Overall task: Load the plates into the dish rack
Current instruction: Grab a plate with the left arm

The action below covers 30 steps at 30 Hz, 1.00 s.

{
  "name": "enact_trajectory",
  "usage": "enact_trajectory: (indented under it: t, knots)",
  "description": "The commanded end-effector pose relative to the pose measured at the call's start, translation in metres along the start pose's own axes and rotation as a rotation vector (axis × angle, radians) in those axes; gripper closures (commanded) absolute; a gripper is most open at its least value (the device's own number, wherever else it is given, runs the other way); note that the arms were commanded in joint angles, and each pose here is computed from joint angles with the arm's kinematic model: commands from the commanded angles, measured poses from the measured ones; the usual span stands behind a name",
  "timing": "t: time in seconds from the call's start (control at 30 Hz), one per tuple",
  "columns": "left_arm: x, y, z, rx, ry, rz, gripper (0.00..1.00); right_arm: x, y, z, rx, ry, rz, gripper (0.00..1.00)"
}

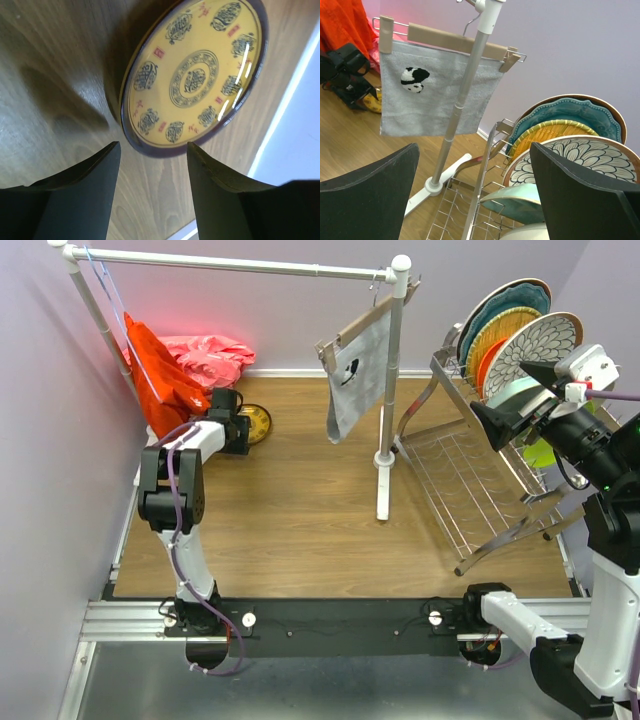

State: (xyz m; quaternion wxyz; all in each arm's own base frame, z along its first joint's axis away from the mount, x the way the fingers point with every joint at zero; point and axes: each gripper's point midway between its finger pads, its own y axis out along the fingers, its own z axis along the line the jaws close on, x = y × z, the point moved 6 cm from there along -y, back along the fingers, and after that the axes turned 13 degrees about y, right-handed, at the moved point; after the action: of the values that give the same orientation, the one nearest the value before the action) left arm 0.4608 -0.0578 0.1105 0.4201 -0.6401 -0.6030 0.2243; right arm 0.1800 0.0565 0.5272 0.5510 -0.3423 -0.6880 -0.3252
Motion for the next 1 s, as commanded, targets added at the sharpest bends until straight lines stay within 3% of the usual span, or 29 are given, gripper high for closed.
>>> enact_trajectory:
  t: [0.0, 0.2, 0.73, 0.77, 0.87, 0.97]
  knots:
    - [0.002, 0.015, 0.003, 0.071, 0.007, 0.007, 0.37, 0.004, -0.003, -0.003, -0.030, -0.025, -0.016, 0.00]
    - [0.009, 0.023, -0.006, 0.099, 0.002, -0.033, 0.51, 0.007, -0.004, -0.003, -0.039, -0.031, -0.024, 0.00]
    - [0.003, 0.044, 0.018, 0.240, 0.027, -0.020, 0.52, 0.014, -0.009, -0.004, -0.061, -0.046, -0.043, 0.00]
    - [0.004, 0.045, 0.018, 0.240, 0.030, -0.026, 0.54, 0.015, -0.009, -0.005, -0.064, -0.048, -0.045, 0.00]
    - [0.004, 0.047, 0.017, 0.215, 0.029, -0.030, 0.83, 0.017, -0.010, -0.004, -0.065, -0.051, -0.051, 0.00]
    - [0.005, 0.044, 0.012, 0.142, 0.034, -0.038, 0.91, 0.019, -0.012, -0.004, -0.066, -0.056, -0.057, 0.00]
